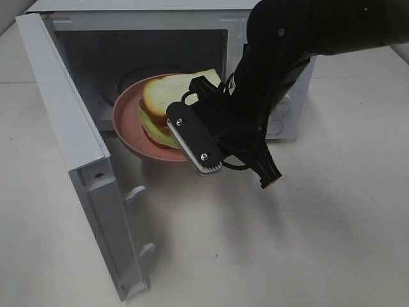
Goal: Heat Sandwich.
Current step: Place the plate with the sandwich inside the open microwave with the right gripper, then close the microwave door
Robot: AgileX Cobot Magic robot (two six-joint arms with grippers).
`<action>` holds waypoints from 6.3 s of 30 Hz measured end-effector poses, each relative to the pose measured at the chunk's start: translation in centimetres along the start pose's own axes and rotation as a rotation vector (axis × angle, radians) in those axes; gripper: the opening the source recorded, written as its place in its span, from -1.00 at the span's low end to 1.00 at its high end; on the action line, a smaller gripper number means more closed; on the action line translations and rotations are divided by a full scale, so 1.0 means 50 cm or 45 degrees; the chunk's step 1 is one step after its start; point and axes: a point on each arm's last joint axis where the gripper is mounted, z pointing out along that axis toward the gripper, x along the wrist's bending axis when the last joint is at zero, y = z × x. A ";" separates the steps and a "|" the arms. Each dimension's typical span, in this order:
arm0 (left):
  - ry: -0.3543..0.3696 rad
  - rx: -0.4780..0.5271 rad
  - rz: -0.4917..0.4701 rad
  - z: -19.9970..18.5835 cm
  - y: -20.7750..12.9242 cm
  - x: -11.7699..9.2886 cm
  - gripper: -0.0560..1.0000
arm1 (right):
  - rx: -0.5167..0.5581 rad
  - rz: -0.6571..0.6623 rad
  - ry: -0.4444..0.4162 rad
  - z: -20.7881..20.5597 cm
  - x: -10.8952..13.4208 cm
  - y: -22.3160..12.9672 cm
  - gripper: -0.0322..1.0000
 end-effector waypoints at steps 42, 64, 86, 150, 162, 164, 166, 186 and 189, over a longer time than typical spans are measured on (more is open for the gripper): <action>0.000 0.000 0.000 0.000 0.000 0.000 0.95 | 0.082 0.259 -0.017 0.090 -0.202 0.001 -0.89; 0.000 0.000 0.000 0.000 0.000 0.000 0.95 | 0.102 0.404 -0.083 0.136 -0.252 -0.016 -0.88; 0.000 0.000 0.000 0.000 0.000 0.000 0.95 | 0.099 0.458 -0.139 0.165 -0.273 -0.042 -0.84; 0.000 0.000 0.000 0.000 0.000 0.000 0.95 | 0.060 0.624 -0.333 0.097 -0.146 -0.041 0.53; 0.000 0.000 0.000 0.000 0.000 0.000 0.95 | 0.028 0.650 -0.377 0.025 -0.084 -0.039 0.53; 0.000 0.000 0.000 0.000 0.000 0.000 0.95 | 0.028 0.670 -0.367 0.013 -0.064 -0.039 0.53; 0.000 0.000 0.000 0.000 0.000 0.000 0.95 | 0.027 0.679 -0.364 0.004 -0.050 -0.040 0.53; 0.000 0.000 0.000 0.000 0.000 0.000 0.95 | -0.019 0.850 -0.392 -0.085 0.094 -0.042 0.53; 0.000 0.000 0.000 0.000 0.000 0.000 0.95 | -0.028 0.905 -0.394 -0.097 0.122 -0.043 0.53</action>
